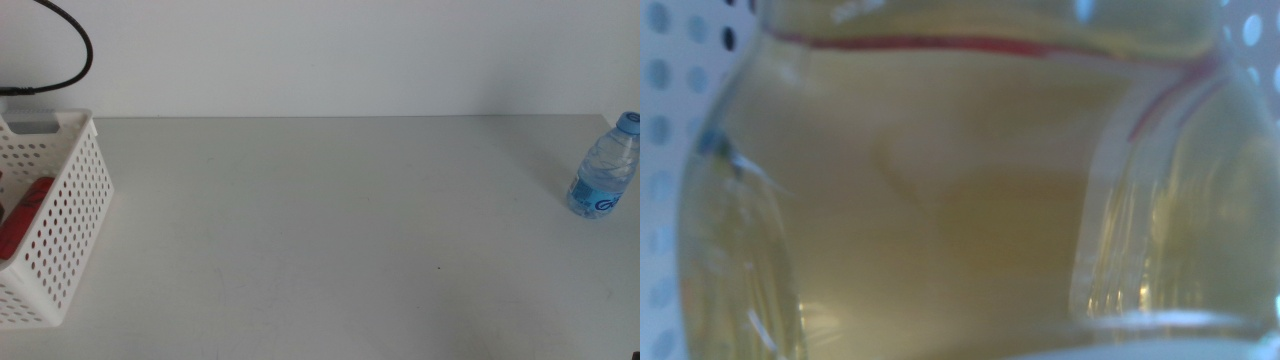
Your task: Use arms to grab the bottles and put them into the dustbin to the left of the table.
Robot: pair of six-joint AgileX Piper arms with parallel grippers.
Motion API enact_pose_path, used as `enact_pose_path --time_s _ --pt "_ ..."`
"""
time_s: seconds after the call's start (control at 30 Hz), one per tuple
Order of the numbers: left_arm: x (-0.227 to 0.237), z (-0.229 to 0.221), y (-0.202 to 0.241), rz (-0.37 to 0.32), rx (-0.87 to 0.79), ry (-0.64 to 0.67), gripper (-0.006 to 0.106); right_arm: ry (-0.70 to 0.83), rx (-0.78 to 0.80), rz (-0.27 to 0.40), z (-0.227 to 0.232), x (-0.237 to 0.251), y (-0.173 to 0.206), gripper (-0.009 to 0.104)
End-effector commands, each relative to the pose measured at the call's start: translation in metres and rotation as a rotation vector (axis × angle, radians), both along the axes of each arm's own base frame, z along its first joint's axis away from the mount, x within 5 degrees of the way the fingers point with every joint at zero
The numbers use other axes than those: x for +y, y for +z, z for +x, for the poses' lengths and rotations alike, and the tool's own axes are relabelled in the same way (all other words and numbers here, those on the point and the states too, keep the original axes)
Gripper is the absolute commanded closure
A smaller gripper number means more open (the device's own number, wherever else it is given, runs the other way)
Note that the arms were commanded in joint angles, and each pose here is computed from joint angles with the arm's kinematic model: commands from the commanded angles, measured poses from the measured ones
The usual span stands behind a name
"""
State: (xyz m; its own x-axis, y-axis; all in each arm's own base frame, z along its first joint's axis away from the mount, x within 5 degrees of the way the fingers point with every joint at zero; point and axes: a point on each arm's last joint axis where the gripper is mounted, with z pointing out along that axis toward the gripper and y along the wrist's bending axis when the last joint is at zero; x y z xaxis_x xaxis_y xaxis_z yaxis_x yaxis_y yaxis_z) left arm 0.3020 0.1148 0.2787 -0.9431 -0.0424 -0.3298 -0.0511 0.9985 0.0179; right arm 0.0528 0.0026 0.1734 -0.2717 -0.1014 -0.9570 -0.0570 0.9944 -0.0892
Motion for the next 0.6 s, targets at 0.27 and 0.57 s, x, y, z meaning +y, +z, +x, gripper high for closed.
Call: enact_pose_path --time_s 0.27,0.57 --pt "0.001 0.017 -0.013 -0.065 -0.013 0.02 0.083 -0.008 -0.091 -0.016 0.0 -0.001 0.009 0.001" --pt "-0.006 0.024 -0.016 -0.093 -0.021 -0.023 0.007 -0.008 -0.091 -0.016 0.0 -0.001 0.009 0.001"
